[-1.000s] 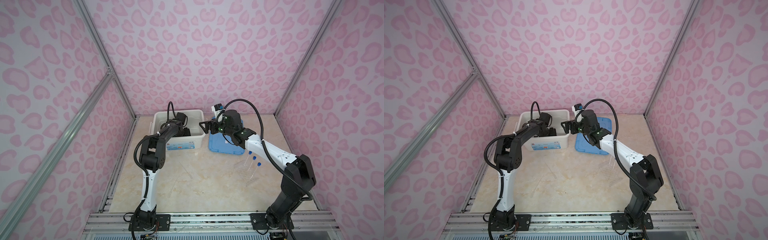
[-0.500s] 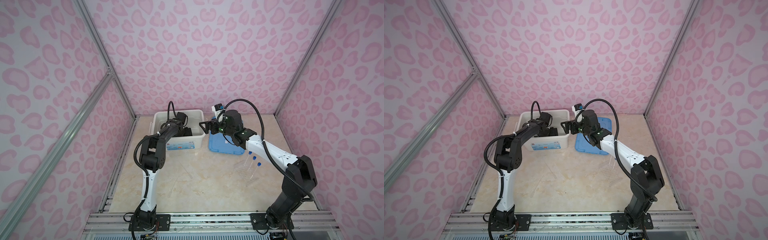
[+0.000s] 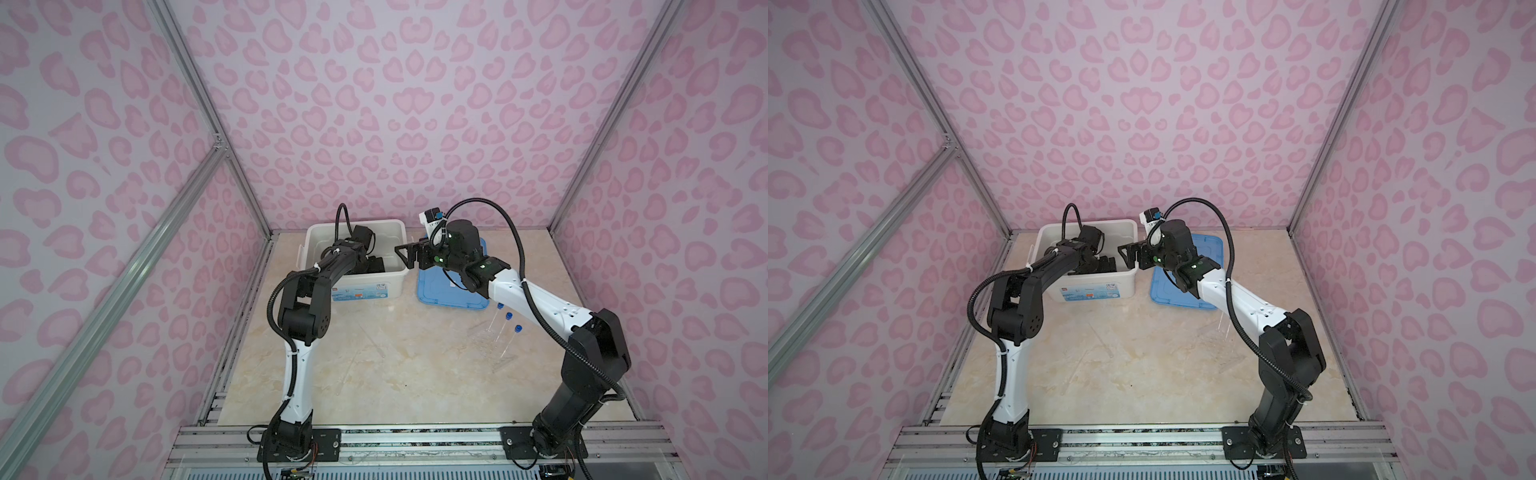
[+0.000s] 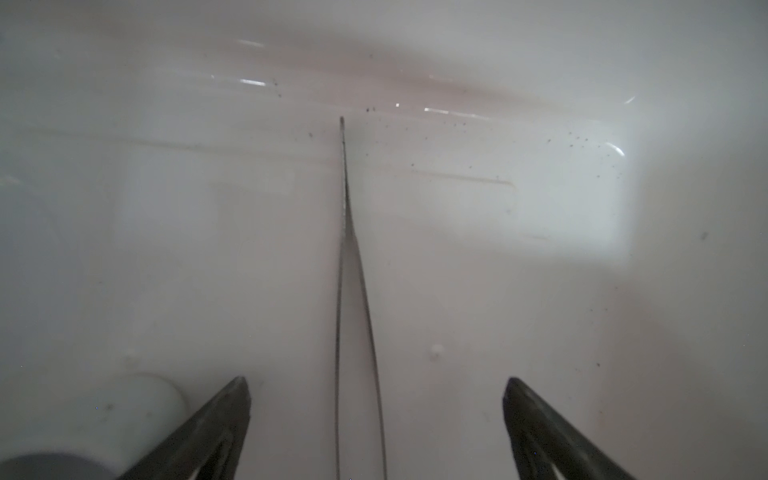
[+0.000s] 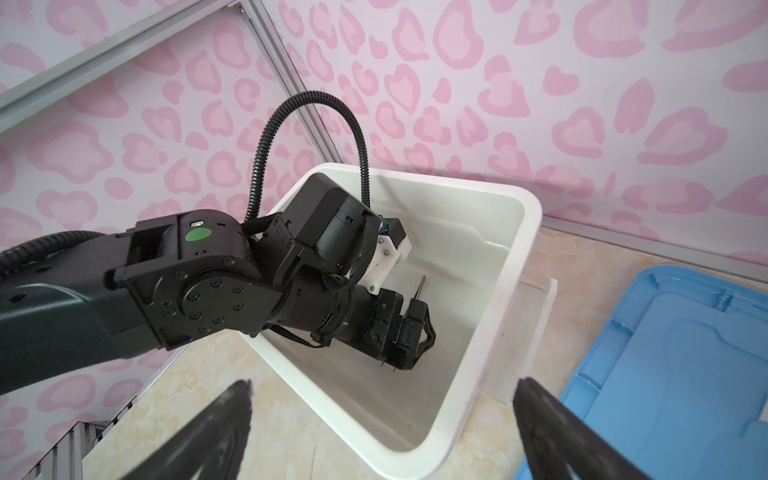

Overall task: Organize the chemistry lab equipment
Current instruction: 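Move the left gripper out of the bin down to a clear glass rod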

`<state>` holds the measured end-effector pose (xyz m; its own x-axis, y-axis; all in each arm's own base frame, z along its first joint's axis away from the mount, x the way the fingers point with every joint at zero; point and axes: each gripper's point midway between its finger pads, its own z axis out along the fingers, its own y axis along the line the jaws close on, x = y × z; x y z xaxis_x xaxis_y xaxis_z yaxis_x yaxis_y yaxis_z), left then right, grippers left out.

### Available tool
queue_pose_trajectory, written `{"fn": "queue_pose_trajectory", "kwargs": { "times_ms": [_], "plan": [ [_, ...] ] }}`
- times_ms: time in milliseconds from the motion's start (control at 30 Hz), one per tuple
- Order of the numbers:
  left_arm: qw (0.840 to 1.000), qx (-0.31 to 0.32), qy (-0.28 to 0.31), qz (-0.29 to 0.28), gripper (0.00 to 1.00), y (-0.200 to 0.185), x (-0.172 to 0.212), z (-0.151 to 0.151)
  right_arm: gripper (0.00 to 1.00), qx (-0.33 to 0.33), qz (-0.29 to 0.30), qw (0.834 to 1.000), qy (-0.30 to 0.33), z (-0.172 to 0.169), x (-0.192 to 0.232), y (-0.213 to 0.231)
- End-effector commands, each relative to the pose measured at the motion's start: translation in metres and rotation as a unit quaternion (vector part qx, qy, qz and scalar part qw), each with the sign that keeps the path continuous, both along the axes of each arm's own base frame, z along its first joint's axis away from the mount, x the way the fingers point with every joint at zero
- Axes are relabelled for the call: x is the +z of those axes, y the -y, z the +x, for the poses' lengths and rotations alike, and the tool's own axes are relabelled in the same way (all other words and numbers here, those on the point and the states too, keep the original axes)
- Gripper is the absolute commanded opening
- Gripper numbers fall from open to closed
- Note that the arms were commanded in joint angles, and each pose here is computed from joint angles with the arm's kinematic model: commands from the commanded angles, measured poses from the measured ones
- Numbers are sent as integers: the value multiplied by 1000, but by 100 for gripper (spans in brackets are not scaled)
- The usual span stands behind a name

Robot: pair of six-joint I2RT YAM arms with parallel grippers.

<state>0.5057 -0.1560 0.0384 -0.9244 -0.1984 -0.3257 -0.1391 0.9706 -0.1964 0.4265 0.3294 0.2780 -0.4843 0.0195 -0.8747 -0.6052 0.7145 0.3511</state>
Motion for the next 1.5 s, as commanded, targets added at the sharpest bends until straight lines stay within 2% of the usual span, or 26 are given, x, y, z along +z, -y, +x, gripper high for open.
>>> {"fn": "queue_pose_trajectory", "kwargs": {
  "times_ms": [0, 400, 600, 633, 900, 1067, 1300, 1467],
  "plan": [
    [987, 5, 153, -43, 96, -4, 168, -6, 99, 6, -2, 1000, 6, 2, 0, -4],
    [983, -5, 173, -67, 92, 2, 184, -10, 95, 22, -20, 1000, -6, 0, -16, -23],
    [985, -2, 159, -67, 89, 2, 174, -10, 93, 24, -31, 999, -14, -2, -26, -26],
    [986, -2, 155, -68, 88, 2, 172, -11, 92, 24, -24, 999, -3, 1, -13, -28],
    [987, 0, 146, -64, 84, 1, 166, -13, 91, 23, -21, 1000, 1, 0, -9, -27],
    [984, -1, 162, -72, 84, 0, 183, -20, 91, 20, -15, 1000, 12, -1, -1, -24],
    [977, -41, 190, -93, 86, 1, 219, -57, 94, 28, -13, 999, 16, -10, -2, -21],
    [979, -74, 171, -87, 91, -1, 214, -96, 98, 47, -17, 998, 30, -26, 8, -23]
  ]
}}
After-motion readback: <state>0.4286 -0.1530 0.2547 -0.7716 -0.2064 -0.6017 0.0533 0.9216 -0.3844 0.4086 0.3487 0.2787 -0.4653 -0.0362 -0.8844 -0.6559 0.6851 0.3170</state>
